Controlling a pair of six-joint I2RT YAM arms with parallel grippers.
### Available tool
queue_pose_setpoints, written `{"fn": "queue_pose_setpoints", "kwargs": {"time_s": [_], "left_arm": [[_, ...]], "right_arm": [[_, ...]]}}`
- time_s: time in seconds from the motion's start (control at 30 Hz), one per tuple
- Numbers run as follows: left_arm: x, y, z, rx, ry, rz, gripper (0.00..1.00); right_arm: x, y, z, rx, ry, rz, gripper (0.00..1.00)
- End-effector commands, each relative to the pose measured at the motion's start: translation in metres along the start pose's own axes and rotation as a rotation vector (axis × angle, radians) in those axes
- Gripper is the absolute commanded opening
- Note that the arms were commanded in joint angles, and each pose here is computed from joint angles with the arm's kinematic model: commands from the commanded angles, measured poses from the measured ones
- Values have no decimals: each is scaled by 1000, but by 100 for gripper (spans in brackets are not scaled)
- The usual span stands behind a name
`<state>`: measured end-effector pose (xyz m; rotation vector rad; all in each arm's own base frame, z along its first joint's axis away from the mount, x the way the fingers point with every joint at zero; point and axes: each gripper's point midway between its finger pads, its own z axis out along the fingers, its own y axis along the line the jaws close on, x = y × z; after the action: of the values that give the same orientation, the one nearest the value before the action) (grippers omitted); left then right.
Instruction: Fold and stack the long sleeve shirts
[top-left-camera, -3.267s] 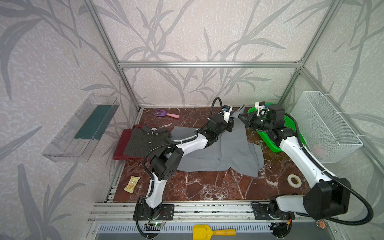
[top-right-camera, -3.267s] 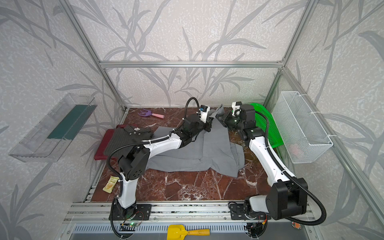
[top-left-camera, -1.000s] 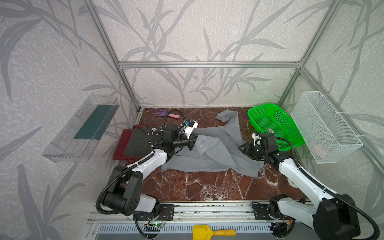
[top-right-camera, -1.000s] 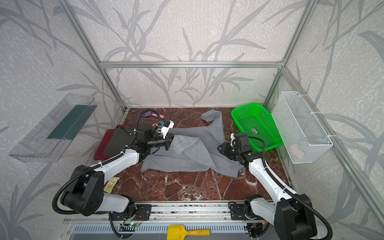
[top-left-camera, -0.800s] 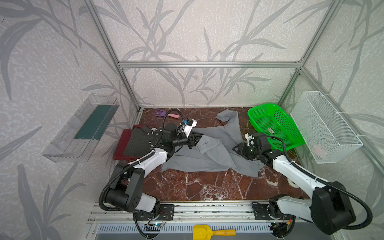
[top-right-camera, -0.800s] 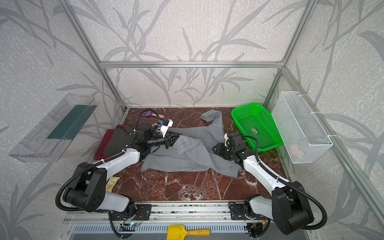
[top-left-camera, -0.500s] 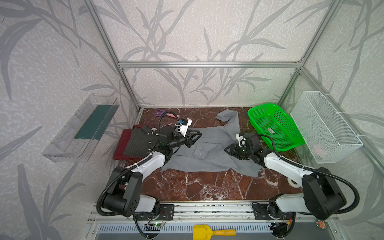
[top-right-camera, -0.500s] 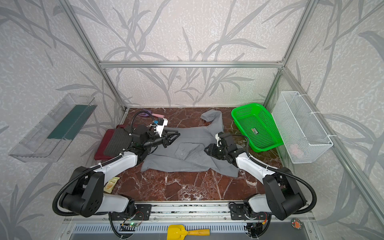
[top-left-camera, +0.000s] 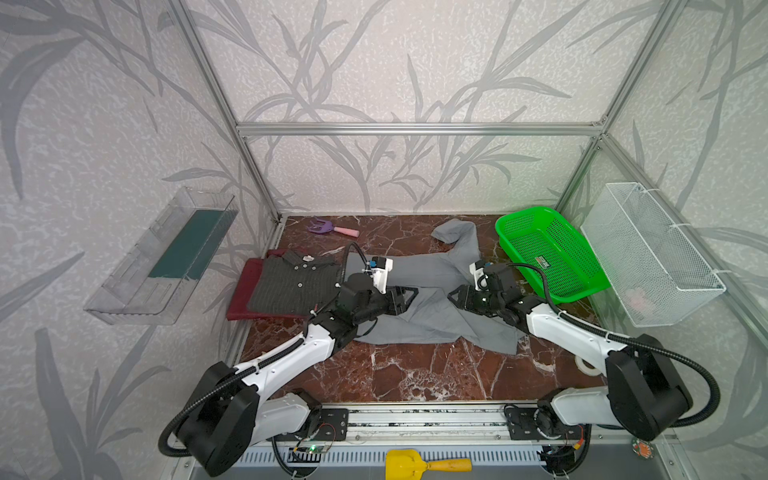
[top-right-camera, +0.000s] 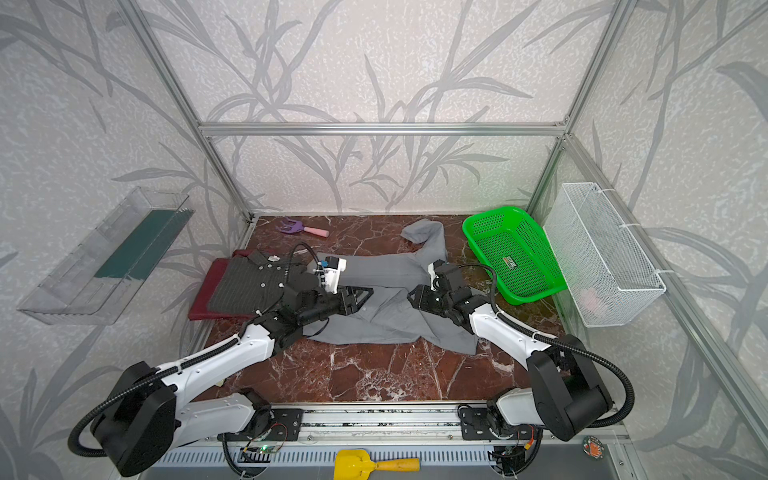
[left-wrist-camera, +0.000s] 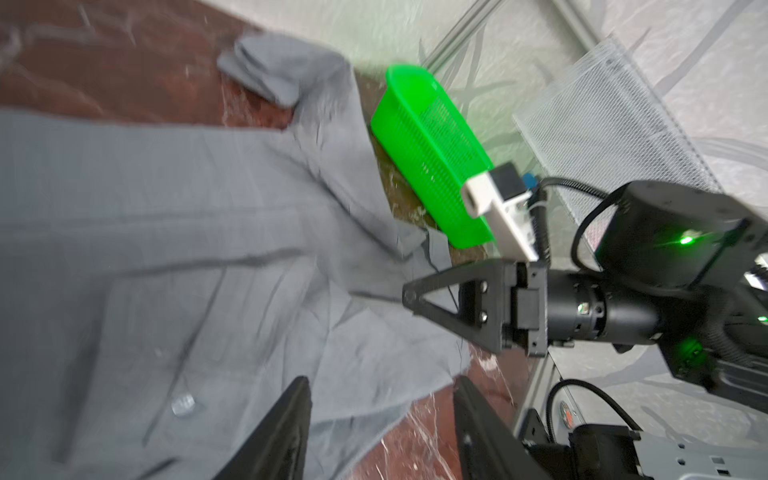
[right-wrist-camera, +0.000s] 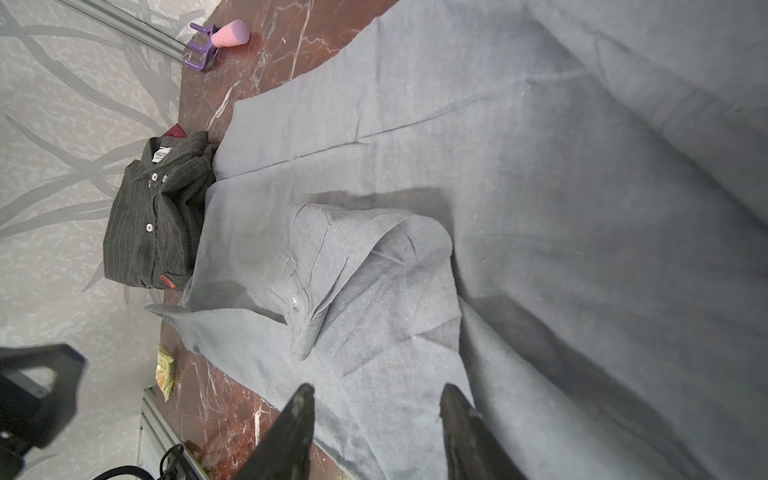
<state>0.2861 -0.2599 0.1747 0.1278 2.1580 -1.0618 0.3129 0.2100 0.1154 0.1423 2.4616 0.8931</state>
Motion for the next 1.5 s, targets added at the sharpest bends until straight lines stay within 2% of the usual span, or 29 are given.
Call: {"fn": "queue_pose_setpoints", "kwargs": {"time_s": [0.0, 0.07, 0.2, 0.43, 0.67, 0.77, 0.93, 1.2, 1.43, 1.47], "left_arm": [[13, 14, 7, -210, 62, 84, 57], [28, 22, 13, -283, 148, 188, 57], [57, 54, 23, -411, 322, 271, 50], [77, 80, 38, -520, 458, 333, 47], [72, 90, 54, -589, 477, 396, 45], [70, 86, 59, -580, 475, 405, 45], [83, 95, 65, -585, 538, 411, 28], [85, 101, 66, -609, 571, 444, 21], [65, 88, 71, -595, 550, 492, 0], [61, 85, 70, -591, 547, 505, 0]], "right_arm": [[-24, 14, -21, 11, -83, -70, 50], [-27, 15, -27, 15, -97, -71, 50], [-35, 16, -46, 13, -144, -97, 50], [-43, 20, -81, 5, -224, -130, 51], [-43, 26, -100, -21, -259, -152, 51], [-42, 25, -103, -21, -264, -162, 52], [-42, 23, -103, -28, -262, -157, 52], [-43, 21, -106, -34, -268, -151, 52], [-42, 19, -110, -29, -271, -147, 51], [-42, 18, -111, -28, -274, -146, 51]]}}
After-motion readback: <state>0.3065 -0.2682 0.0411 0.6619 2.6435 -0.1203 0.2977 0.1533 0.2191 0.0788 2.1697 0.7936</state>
